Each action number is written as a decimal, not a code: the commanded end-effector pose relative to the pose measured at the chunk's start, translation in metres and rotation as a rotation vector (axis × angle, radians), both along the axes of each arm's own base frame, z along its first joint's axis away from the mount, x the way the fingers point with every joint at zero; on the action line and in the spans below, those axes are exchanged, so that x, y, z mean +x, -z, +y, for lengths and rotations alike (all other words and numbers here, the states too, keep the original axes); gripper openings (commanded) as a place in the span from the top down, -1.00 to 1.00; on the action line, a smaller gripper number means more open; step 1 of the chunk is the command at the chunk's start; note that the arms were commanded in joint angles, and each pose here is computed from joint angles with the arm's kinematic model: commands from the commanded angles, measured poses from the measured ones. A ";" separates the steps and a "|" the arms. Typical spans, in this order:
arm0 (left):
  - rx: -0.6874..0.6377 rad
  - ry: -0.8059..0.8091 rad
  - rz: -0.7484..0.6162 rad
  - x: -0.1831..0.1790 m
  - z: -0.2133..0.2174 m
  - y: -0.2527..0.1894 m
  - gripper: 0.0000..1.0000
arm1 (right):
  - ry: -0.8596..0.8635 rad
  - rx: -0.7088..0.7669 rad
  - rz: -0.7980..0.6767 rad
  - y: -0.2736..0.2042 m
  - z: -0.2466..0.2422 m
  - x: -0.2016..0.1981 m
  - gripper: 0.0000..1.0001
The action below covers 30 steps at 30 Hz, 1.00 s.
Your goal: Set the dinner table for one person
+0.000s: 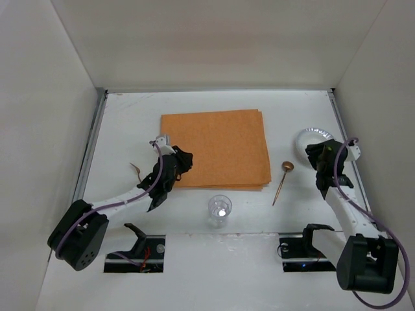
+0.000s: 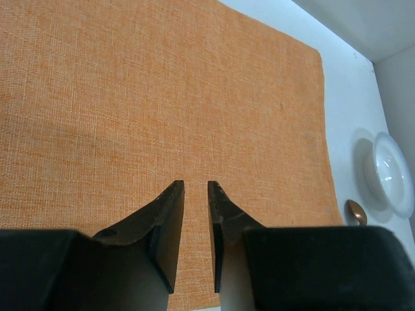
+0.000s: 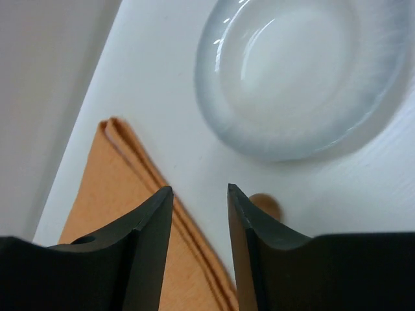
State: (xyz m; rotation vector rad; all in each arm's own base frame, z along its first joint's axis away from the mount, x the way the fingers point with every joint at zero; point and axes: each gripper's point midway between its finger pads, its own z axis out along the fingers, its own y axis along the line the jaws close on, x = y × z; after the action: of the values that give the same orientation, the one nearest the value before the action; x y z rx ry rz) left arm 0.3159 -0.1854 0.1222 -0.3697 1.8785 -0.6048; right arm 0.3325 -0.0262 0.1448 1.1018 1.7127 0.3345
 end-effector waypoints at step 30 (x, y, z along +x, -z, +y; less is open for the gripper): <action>-0.097 -0.008 -0.049 0.008 0.006 0.003 0.06 | 0.345 0.238 -0.080 0.085 -0.118 0.018 0.05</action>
State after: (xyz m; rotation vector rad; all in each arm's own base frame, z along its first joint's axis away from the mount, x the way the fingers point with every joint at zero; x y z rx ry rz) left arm 0.3183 -0.1727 0.0995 -0.4187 1.8785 -0.6284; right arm 0.3365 -0.1424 0.0392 1.5740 1.4780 0.2893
